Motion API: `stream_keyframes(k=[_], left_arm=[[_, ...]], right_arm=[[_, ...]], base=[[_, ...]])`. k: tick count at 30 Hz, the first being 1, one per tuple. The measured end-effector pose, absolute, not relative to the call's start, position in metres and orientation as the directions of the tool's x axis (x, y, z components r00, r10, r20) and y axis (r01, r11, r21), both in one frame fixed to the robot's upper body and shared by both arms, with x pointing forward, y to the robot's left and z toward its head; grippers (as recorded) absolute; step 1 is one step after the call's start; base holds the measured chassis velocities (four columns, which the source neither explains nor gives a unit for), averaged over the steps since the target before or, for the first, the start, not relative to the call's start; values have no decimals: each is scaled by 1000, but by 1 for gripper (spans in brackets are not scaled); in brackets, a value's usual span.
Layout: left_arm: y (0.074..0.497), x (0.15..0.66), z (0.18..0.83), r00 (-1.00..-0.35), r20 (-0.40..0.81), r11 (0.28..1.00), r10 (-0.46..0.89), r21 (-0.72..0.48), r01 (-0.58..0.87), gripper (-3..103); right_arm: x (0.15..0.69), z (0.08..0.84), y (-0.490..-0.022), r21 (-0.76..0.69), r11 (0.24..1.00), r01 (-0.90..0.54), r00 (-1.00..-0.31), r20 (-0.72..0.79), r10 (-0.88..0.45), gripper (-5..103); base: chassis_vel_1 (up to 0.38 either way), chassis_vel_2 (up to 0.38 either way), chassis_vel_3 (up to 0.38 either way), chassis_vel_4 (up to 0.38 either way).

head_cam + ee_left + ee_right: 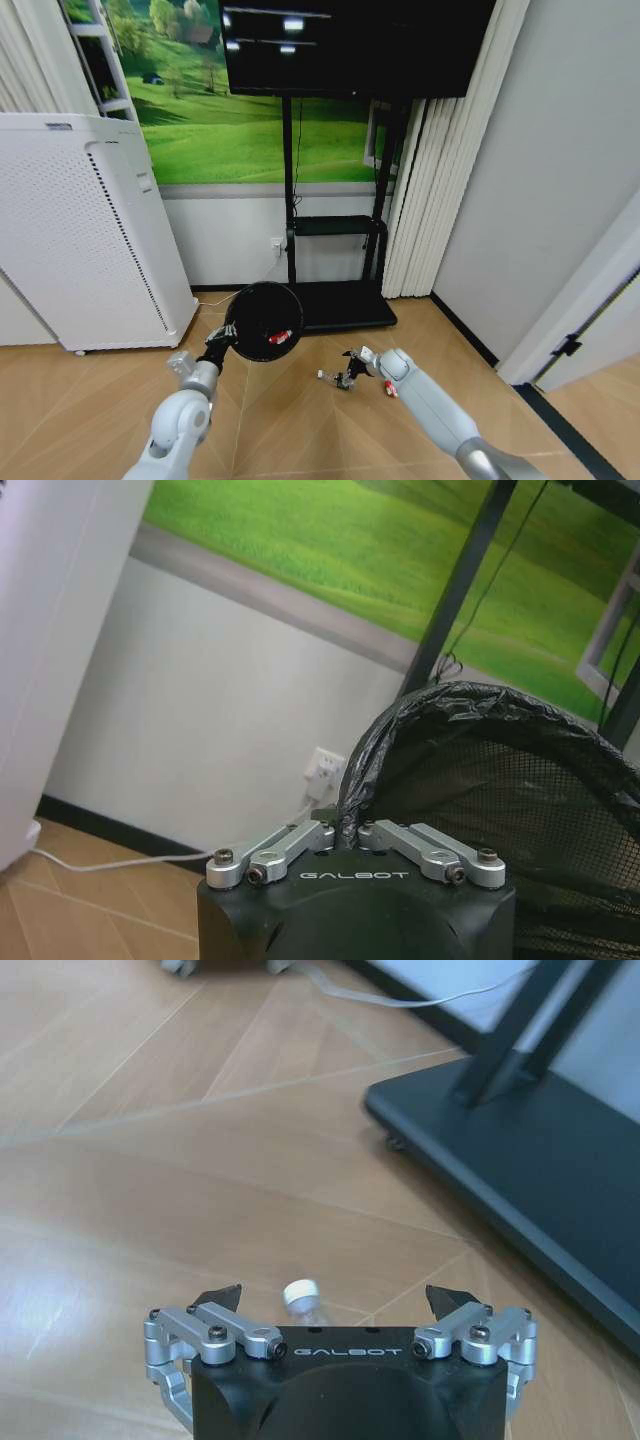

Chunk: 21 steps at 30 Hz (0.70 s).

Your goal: Pick up the trash bin and place the garbage on the floor into it.

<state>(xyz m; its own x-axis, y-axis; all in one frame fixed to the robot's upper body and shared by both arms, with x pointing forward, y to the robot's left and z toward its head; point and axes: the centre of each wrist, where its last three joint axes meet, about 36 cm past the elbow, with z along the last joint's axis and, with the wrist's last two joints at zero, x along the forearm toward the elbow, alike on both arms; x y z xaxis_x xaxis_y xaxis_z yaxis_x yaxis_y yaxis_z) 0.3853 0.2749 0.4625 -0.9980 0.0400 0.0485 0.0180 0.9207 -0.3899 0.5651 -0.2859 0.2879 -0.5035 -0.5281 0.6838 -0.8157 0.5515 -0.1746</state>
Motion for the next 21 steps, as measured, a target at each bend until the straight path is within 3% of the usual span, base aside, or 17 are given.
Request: stream_keyframes(k=[8, 21], left_arm=[[305, 381, 488, -1000, -15, 922, 8, -387, 13, 4], [301, 377, 487, -999, -9, 919, 36, -392, 36, 4]], right_arm=[[558, 302, -324, -201, 571, -796, -531, 683, -501, 100], [554, 302, -323, -209, 544, -812, -516, 693, -503, 100]], base=[[0, 0, 0, 0], [-30, 31, 32, -34]])
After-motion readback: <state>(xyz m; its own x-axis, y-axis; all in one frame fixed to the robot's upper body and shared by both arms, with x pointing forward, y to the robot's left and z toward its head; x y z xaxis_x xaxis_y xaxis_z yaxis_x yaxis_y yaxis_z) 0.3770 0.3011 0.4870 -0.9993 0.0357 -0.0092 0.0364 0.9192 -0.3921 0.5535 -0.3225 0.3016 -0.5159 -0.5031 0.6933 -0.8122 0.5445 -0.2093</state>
